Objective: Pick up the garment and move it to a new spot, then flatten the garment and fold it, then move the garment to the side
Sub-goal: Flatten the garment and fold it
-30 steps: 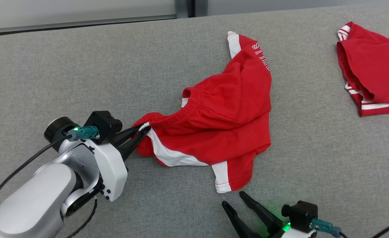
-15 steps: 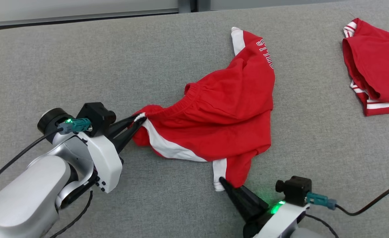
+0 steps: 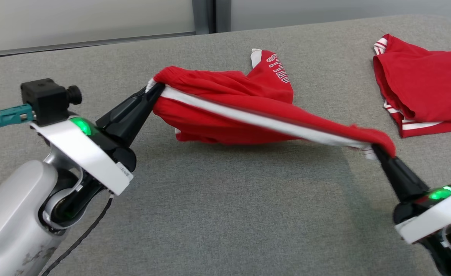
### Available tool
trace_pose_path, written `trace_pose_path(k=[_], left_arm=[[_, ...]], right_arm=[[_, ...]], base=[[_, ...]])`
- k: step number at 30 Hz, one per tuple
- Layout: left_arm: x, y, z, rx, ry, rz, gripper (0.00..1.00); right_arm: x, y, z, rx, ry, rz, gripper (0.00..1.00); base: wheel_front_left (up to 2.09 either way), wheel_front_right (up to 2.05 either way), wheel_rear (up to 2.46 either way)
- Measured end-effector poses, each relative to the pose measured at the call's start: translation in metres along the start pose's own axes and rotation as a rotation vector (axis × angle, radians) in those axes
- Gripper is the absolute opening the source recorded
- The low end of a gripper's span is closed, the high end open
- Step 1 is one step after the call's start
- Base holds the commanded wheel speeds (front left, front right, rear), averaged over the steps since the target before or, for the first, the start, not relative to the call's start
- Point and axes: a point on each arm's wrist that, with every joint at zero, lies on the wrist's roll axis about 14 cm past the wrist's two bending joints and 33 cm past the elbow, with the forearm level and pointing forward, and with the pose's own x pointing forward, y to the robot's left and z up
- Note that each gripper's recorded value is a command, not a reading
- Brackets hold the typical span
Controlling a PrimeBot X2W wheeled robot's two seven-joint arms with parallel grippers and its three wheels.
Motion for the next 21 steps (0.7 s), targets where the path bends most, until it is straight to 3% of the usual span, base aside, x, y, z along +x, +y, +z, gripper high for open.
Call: trace_pose_path(k=[4,10,14,17,21], left_arm=[[-0.015,0.005,-0.002,-0.060,0.019,0.032,0.00],[-0.032,0.018,-0.033,-0.123,0.075,0.098,0.00],[-0.039,0.031,-0.046,-0.154,0.079,0.145,0.00],[-0.037,0.031,-0.039,-0.188,0.055,0.140,0.00],[-0.018,0.015,-0.006,-0.191,0.016,0.057,0.00]], right_arm=[[-0.011,-0.015,0.009,-0.006,0.058,-0.025,0.00],[-0.011,-0.010,-0.037,0.060,0.215,-0.016,0.00],[-0.005,0.000,-0.059,0.128,0.231,-0.003,0.00],[0.000,0.007,-0.046,0.175,0.186,0.011,0.00],[0.016,0.011,0.020,0.158,0.036,0.061,0.00]], base=[[0.00,0.00,0.00],[0.00,0.00,0.00],[0.00,0.00,0.00],[0.00,0.00,0.00],[0.00,0.00,0.00]])
